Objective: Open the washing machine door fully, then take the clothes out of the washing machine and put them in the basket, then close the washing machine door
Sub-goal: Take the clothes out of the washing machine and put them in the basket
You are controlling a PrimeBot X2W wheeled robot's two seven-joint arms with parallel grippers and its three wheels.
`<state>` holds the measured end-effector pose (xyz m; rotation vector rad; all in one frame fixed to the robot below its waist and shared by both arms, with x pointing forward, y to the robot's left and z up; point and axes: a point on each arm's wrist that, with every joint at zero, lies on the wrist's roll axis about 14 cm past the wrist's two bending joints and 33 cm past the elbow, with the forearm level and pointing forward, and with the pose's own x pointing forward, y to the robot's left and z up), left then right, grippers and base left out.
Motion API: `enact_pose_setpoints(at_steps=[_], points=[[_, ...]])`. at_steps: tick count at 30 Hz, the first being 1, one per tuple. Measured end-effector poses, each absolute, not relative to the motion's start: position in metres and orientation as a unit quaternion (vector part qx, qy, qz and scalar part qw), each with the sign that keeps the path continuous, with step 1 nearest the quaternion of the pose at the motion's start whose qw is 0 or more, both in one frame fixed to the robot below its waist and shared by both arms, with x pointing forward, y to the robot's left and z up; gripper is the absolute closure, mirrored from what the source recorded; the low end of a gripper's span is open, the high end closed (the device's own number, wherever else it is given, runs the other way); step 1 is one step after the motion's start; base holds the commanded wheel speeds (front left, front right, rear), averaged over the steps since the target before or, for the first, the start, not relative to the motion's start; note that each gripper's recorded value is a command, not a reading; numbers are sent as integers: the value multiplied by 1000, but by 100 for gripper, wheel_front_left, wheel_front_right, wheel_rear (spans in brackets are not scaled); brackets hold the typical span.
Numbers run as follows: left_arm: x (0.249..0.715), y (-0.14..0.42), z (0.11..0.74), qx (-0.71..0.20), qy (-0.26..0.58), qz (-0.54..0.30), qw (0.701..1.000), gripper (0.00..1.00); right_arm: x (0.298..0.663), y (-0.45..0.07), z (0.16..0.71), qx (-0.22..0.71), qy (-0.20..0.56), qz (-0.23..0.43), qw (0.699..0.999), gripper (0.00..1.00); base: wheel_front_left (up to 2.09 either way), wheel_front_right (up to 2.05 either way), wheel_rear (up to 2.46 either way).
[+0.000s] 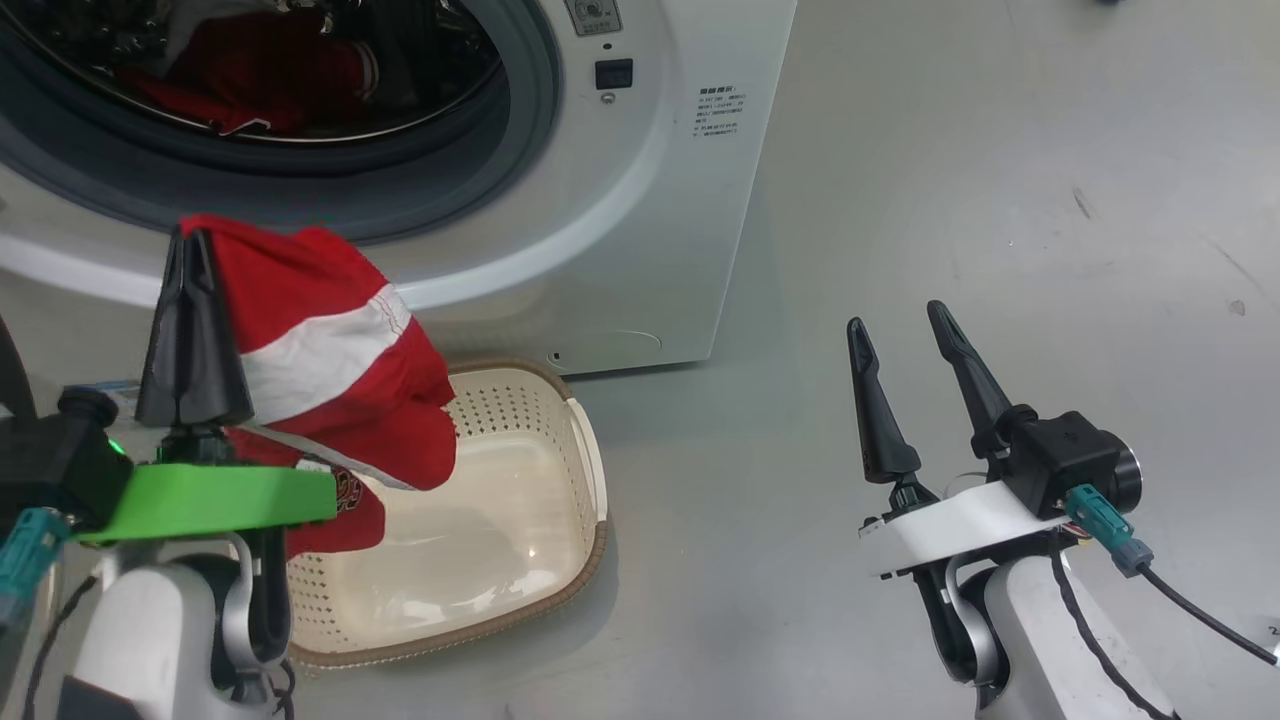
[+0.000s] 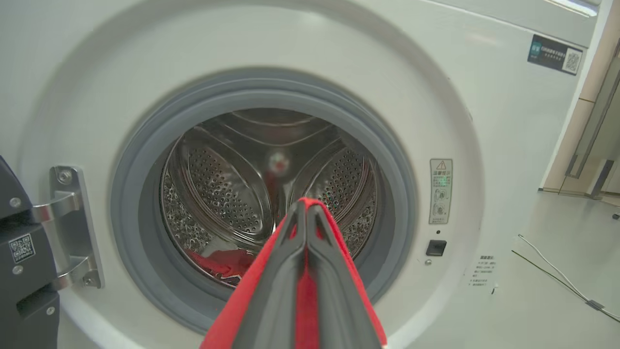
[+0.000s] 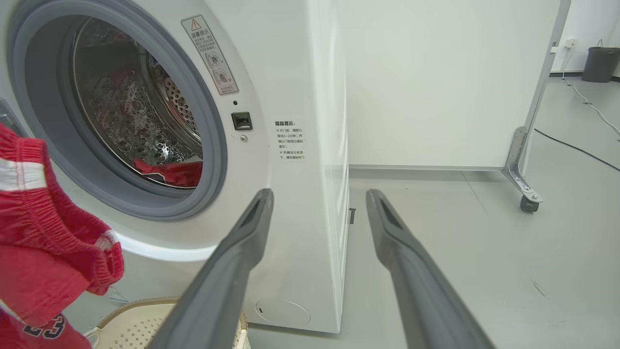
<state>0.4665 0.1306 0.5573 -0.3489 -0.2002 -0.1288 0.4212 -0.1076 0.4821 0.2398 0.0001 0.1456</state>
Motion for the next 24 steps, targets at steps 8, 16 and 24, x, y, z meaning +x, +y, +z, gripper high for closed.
enact_pose_setpoints(at_steps=[8, 16, 24], points=[[460, 123, 478, -188, 26, -50, 981, 100, 425, -105, 469, 121, 16, 75, 990, 0, 0, 0, 0], [455, 114, 398, -181, 150, -51, 971, 100, 438, -106, 458, 123, 22, 74, 989, 0, 0, 0, 0], [460, 112, 336, -165, 239, -56, 955, 100, 453, -104, 445, 126, 30, 78, 989, 0, 0, 0, 0]])
